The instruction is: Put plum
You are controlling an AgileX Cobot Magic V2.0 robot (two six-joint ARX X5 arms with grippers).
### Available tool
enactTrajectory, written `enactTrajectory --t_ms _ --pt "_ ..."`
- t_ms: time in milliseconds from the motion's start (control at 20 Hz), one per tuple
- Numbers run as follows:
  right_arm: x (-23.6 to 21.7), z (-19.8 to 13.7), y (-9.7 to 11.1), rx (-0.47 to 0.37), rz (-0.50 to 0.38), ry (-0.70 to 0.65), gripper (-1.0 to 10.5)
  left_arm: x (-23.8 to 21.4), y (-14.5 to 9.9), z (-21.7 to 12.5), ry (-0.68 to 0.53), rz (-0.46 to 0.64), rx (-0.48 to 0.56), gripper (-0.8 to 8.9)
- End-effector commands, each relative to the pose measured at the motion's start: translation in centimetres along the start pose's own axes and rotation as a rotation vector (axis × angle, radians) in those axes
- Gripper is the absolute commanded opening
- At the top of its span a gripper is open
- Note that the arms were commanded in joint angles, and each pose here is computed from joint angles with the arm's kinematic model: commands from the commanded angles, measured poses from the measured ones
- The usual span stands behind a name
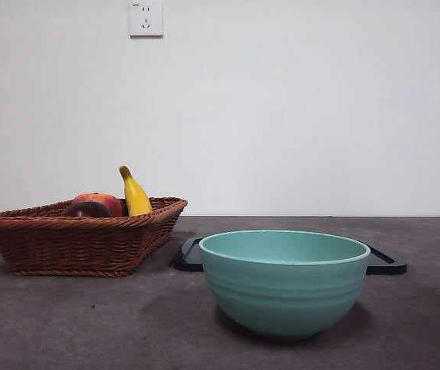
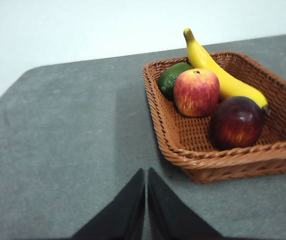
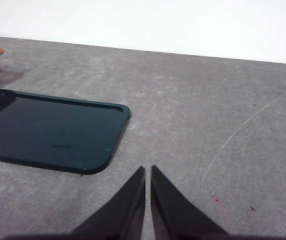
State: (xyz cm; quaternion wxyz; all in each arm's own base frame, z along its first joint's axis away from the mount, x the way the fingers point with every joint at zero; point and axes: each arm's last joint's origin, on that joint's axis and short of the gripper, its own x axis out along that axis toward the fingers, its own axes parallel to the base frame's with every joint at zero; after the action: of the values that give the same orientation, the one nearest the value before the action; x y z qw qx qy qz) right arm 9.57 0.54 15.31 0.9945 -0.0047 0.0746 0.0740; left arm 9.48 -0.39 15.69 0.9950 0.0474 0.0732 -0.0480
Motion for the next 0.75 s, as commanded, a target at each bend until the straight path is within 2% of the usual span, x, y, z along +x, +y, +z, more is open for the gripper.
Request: enactTrajectory --t_ms 50,250,450,750 --pt "0.0 -0.1 0.0 0.065 0.008 -0.003 0.1 0.2 0.0 -0.7 0.027 0.002 -0.184 0.07" --pt "0.0 0.0 0.1 0.179 0.035 -0.002 0.1 0.2 0.0 -0.7 0.027 0.004 -0.351 0.07" --pt "0.0 0.0 0.1 0.269 0.034 -0.001 0.1 0.2 0.0 -0.7 0.025 0.005 -0.458 0.07" --pt "0.0 0.0 0.1 0.355 0.038 0.000 0.1 -0.2 0.0 0.5 -0.007 -0.008 -0.512 0.08"
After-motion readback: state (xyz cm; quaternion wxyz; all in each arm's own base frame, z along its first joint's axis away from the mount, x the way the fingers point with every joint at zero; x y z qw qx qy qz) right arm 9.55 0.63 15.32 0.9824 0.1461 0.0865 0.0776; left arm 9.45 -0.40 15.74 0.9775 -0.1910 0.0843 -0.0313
